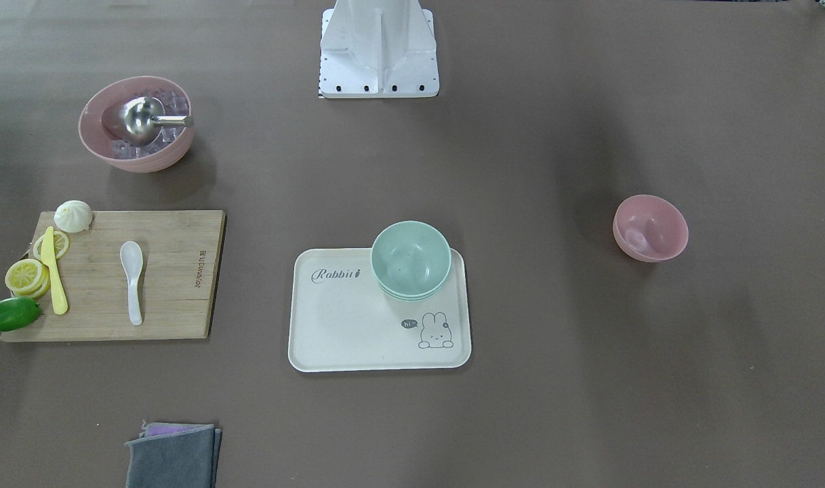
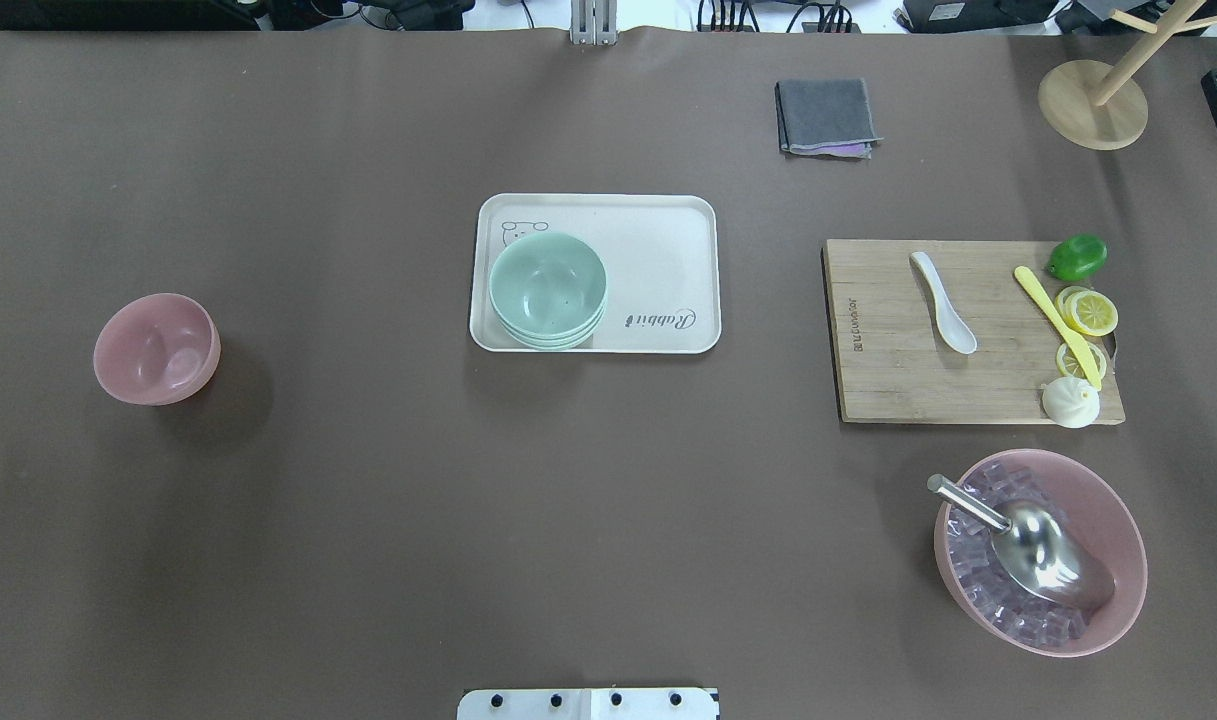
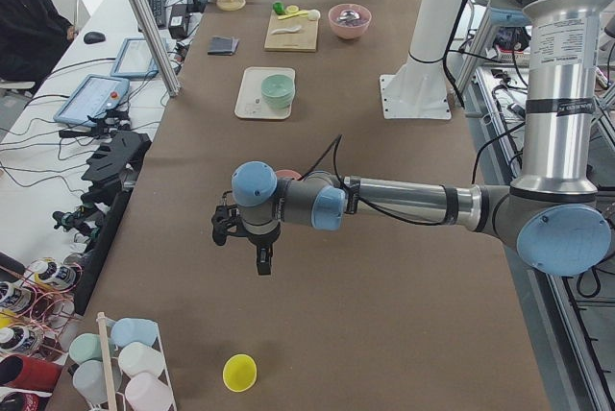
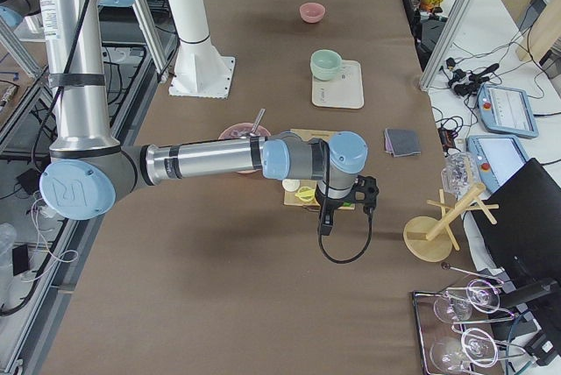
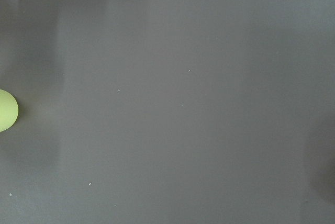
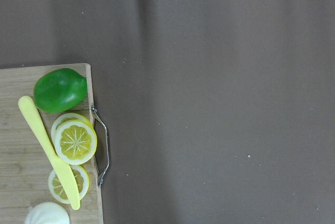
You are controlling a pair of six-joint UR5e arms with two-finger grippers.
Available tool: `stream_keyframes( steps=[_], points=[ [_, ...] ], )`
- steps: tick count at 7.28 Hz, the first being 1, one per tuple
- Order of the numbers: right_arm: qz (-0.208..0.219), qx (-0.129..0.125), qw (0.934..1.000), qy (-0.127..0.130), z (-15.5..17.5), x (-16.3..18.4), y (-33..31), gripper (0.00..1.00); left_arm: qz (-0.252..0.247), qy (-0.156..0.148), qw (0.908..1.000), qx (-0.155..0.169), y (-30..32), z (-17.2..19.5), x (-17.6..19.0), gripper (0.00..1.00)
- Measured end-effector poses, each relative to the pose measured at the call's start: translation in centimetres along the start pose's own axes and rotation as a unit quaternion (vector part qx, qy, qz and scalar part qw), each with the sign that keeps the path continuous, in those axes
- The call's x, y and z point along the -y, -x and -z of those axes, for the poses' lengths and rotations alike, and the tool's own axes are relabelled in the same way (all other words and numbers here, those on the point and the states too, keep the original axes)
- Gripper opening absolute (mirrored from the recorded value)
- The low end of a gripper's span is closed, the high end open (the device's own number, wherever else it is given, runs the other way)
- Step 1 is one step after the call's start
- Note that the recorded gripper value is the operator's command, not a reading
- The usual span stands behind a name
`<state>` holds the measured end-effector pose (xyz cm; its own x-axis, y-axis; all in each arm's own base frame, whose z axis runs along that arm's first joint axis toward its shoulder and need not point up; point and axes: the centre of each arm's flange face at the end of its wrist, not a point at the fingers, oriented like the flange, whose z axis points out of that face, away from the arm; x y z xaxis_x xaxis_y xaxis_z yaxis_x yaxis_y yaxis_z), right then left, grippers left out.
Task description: Stack pink bowl on green and place spoon
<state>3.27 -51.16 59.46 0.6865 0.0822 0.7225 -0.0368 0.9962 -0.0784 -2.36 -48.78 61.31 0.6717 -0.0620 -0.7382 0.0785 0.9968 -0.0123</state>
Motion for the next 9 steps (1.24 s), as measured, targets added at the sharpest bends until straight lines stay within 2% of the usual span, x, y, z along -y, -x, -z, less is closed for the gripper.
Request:
stream_keyframes(
  steps=[9],
  points=[
    [0.004, -0.001, 1.0, -0.004, 0.13, 0.11, 0.14, 1.0, 0.004, 0.003, 1.0, 0.005, 0.35, -0.41, 0.38, 0.98]
  ],
)
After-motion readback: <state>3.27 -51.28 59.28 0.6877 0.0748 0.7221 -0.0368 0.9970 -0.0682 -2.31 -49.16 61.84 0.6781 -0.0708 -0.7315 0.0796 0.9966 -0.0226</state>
